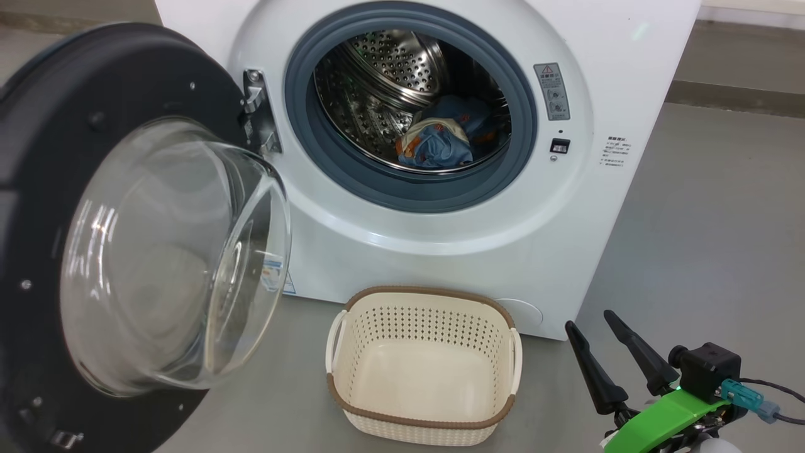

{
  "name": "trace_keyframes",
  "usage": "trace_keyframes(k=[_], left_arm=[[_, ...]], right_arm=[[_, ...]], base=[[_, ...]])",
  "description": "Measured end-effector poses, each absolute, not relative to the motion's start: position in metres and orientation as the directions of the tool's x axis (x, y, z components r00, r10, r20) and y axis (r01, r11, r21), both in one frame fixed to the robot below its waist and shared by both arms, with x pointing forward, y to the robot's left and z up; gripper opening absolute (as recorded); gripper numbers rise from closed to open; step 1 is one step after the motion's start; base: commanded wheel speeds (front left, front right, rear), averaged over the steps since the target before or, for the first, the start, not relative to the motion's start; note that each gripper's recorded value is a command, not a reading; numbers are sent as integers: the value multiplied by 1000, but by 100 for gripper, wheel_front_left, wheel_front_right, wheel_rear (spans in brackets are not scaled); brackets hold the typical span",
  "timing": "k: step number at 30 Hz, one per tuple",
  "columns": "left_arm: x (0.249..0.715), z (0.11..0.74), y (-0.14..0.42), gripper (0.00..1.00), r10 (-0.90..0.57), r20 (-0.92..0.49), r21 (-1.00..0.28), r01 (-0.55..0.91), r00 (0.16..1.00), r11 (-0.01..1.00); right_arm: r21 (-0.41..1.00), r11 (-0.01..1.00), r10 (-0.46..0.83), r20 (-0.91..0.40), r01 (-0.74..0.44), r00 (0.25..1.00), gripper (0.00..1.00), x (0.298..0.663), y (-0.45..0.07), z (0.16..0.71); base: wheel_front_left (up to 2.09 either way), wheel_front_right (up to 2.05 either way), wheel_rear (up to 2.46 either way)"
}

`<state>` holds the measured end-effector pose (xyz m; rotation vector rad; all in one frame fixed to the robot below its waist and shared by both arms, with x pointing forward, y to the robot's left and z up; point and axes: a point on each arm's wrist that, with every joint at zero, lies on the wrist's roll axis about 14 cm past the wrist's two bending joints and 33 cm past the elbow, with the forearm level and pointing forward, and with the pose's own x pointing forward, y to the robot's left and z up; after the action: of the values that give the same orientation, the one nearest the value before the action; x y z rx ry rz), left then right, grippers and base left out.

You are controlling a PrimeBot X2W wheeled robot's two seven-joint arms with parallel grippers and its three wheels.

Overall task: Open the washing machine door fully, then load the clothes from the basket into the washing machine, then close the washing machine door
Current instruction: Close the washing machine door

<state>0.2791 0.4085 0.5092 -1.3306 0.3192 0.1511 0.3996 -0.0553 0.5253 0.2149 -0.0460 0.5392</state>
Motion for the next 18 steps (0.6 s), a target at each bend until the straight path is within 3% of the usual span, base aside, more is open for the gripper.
trace_keyframes(k=[8, 18], left_arm=[[272, 517, 360, 0, -275, -279, -941, -204, 920, 271], [271, 536, 272, 0, -514, -240, -953, -99, 823, 286]], right_arm=[[217, 843, 478, 117, -492, 870, 100, 400, -58, 529], [251, 856, 434, 127, -453, 892, 100, 394, -67, 530]], base=[[0, 0, 0], [0, 0, 0]])
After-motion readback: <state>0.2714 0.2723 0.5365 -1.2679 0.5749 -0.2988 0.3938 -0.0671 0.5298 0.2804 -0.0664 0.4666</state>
